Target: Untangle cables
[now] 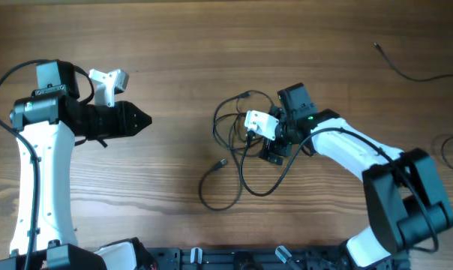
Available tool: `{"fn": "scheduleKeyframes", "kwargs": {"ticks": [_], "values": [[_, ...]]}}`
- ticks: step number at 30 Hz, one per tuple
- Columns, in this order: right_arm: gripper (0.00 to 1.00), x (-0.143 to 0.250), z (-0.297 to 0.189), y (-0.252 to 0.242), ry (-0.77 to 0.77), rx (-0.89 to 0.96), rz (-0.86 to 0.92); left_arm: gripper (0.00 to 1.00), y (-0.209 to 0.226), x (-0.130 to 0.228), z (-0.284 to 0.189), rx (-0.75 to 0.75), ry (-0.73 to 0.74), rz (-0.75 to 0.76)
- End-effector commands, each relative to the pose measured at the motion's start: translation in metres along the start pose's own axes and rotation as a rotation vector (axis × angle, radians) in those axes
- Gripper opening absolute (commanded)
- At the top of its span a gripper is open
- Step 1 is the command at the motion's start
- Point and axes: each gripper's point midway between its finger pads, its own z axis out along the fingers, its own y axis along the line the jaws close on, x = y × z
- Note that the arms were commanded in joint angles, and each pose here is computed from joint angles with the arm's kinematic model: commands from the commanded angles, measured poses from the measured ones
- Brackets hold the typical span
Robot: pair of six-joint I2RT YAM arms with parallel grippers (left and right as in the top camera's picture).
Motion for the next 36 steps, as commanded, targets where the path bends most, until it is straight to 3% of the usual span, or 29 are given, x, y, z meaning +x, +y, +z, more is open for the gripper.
{"fn": "scheduleKeyframes", "kwargs": {"ticks": [1,5,6,7,9,10,16,21,26,28,32,36], "values": [[0.99,0.005,0.018,0.011,-0.007,-0.063,-0.02,0.24,-0.003,-0.002,-0.004,-0.008,-0.015,0.039],[0.99,0.008,0.027,0.009,-0.008,-0.062,-0.019,0.24,-0.003,-0.002,-0.004,-0.008,-0.015,0.039],[0.95,0.007,0.028,0.008,-0.011,-0.059,-0.02,0.24,-0.003,-0.002,-0.004,-0.008,-0.015,0.039],[0.82,0.006,0.029,0.007,-0.016,-0.052,-0.024,0.24,-0.003,-0.002,-0.004,-0.008,-0.015,0.04],[0.13,0.004,0.029,0.004,-0.023,-0.042,-0.028,0.24,-0.003,-0.002,-0.004,-0.008,-0.015,0.04],[0.04,0.003,0.029,0.003,-0.027,-0.036,-0.019,0.24,-0.003,-0.002,-0.004,-0.008,-0.015,0.039],[0.04,-0.005,0.022,-0.004,-0.05,-0.011,0.183,0.24,-0.003,-0.002,-0.004,-0.008,-0.015,0.039],[0.04,-0.054,-0.035,-0.034,-0.191,0.114,0.259,0.25,-0.003,-0.002,-0.004,-0.008,-0.015,0.039],[0.04,-0.139,-0.177,-0.07,-0.501,0.397,0.163,0.24,-0.003,-0.002,-0.004,-0.008,-0.014,0.039],[0.04,-0.17,-0.256,-0.08,-0.687,0.561,0.18,0.24,-0.003,-0.002,-0.004,-0.008,-0.014,0.039],[0.04,-0.207,-0.384,-0.062,-1.017,0.796,0.062,0.24,-0.003,-0.002,-0.004,-0.008,-0.014,0.039],[0.04,-0.217,-0.497,-0.031,-1.357,0.999,0.008,0.24,-0.003,-0.002,-0.004,-0.007,-0.014,0.039]]}}
